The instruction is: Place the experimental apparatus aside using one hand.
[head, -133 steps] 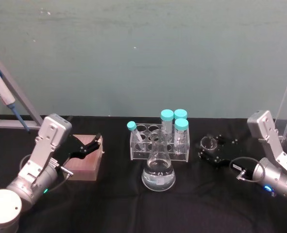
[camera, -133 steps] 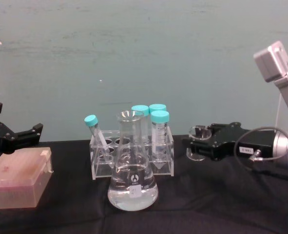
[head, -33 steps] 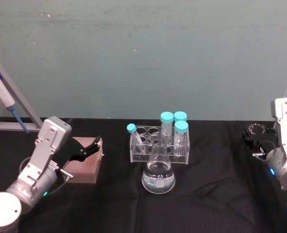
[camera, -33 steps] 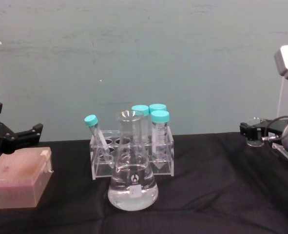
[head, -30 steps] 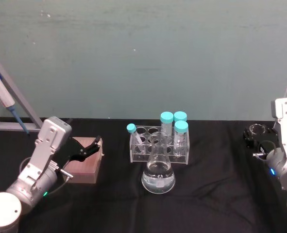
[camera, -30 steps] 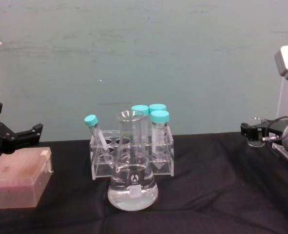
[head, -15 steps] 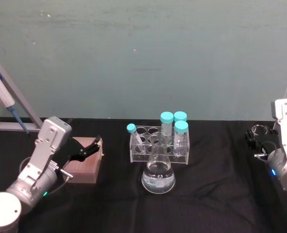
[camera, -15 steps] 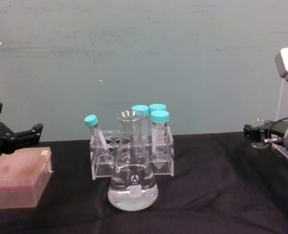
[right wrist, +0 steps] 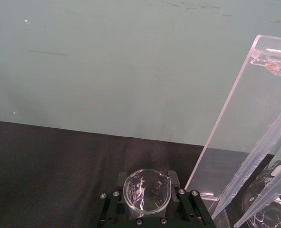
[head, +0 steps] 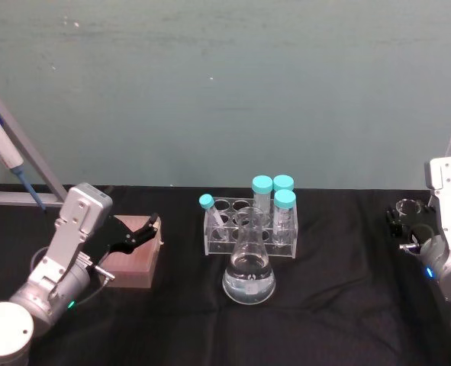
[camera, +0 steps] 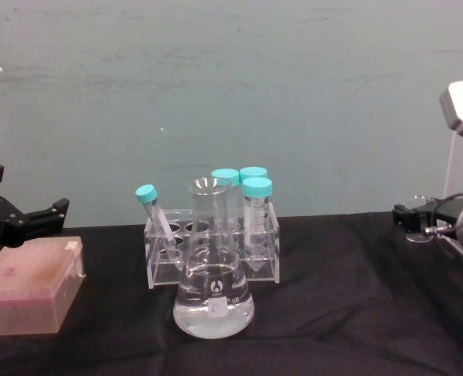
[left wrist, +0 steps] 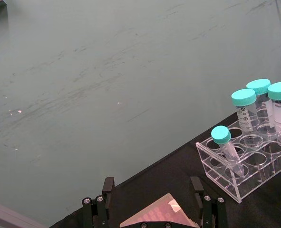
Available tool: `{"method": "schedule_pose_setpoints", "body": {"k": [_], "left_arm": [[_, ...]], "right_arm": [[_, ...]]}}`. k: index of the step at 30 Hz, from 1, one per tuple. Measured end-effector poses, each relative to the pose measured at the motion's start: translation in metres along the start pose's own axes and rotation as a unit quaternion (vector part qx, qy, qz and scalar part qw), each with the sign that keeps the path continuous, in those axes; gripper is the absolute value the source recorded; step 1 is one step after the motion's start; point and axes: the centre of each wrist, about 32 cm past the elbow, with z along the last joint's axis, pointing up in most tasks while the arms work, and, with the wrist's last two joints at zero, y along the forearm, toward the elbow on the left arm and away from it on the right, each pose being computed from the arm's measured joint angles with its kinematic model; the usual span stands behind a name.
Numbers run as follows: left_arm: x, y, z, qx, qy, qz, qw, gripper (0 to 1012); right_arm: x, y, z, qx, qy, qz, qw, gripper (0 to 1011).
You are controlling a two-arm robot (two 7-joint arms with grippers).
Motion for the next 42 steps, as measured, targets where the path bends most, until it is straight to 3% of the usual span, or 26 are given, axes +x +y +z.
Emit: {"method": "schedule_pose_setpoints", "body": {"k": [42], "left_arm": [[0.0, 0.0, 0.0, 0.0, 0.0, 0.0, 1.0, 1000]], "right_arm": [[0.0003, 0.0035, -0.0018, -0.013, -0.001, -0.001, 0.9999, 511]]}}
